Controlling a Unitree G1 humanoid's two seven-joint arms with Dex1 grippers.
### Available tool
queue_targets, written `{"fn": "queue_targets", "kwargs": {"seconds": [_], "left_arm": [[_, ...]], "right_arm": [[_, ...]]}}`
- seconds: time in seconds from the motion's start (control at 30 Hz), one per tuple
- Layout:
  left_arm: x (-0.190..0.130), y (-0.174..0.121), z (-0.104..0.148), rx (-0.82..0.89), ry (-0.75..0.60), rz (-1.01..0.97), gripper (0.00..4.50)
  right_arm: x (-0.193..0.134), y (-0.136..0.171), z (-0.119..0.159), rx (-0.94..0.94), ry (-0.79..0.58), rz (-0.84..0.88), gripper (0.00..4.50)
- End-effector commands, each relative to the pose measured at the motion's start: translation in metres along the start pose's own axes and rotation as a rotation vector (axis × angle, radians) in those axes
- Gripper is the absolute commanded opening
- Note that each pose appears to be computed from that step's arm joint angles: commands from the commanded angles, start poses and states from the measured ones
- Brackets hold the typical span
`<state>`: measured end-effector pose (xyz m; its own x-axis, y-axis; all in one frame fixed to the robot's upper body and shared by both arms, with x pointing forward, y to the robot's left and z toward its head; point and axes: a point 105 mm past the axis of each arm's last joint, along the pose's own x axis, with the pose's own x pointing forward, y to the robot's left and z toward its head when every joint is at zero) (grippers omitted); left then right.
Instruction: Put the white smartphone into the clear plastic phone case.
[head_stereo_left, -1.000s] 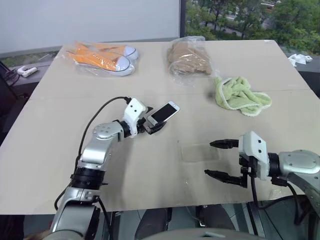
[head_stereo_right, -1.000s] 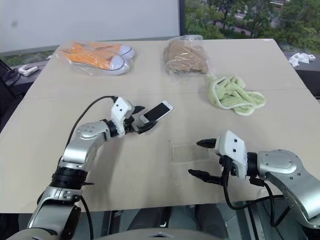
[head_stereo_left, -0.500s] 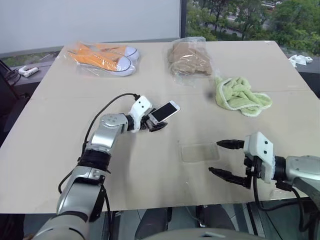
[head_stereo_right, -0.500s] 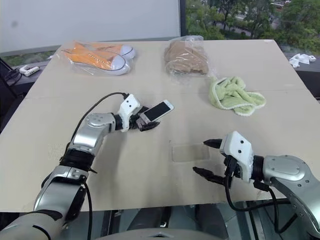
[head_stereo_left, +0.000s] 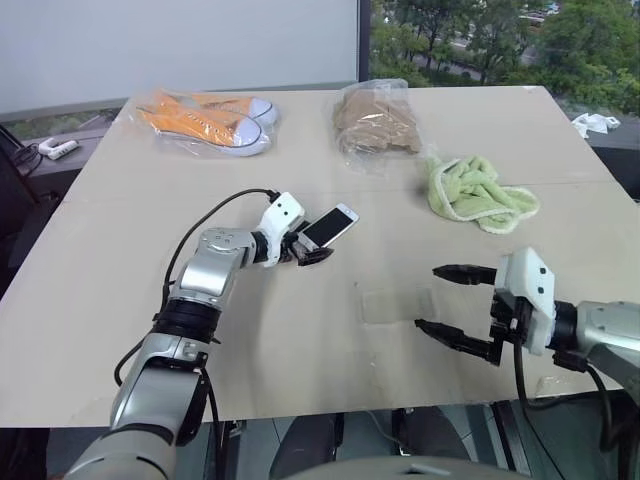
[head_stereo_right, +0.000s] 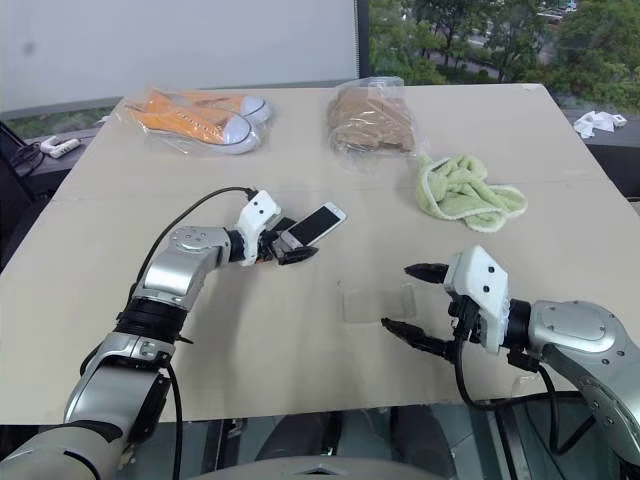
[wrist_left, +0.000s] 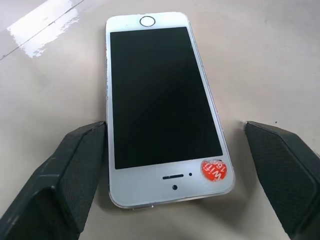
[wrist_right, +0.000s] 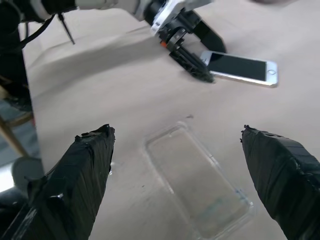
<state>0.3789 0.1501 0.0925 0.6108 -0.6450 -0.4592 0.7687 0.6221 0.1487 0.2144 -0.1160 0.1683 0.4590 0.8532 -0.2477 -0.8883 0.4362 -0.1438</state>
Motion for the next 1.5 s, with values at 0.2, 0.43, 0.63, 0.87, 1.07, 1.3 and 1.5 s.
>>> {"fn": "queue_targets", "kwargs": {"seconds": [0.2, 0.43, 0.63, 0.87, 1.07, 1.3, 1.5], "left_arm": [[0.001, -0.009, -0.043, -0.089, 0.131, -0.021, 2.86], [-0.002, -0.005, -0.031, -0.049, 0.068, -0.014, 2.86], [-0.011, 0.002, -0.012, -0.001, -0.005, -0.001, 2.86], [-0.029, -0.051, 0.043, 0.070, -0.247, -0.286, 2.86], [-0.027, -0.108, 0.055, 0.119, -0.262, -0.474, 2.86], [-0.005, -0.140, 0.048, 0.191, -0.227, -0.496, 2.86], [0.008, -0.145, 0.048, 0.229, -0.227, -0.457, 2.86]], "right_arm": [[-0.003, -0.019, 0.007, -0.008, -0.003, -0.112, 4.50], [-0.004, -0.030, 0.009, 0.007, 0.002, -0.165, 4.50], [-0.007, -0.032, 0.008, 0.008, 0.005, -0.173, 4.50], [-0.020, -0.029, 0.008, 0.029, -0.012, -0.180, 4.50], [-0.041, -0.008, 0.000, 0.082, -0.026, -0.105, 4.50], [-0.063, -0.006, -0.011, 0.065, 0.009, -0.131, 4.50], [-0.071, 0.001, -0.025, 0.050, 0.065, -0.110, 4.50]]}}
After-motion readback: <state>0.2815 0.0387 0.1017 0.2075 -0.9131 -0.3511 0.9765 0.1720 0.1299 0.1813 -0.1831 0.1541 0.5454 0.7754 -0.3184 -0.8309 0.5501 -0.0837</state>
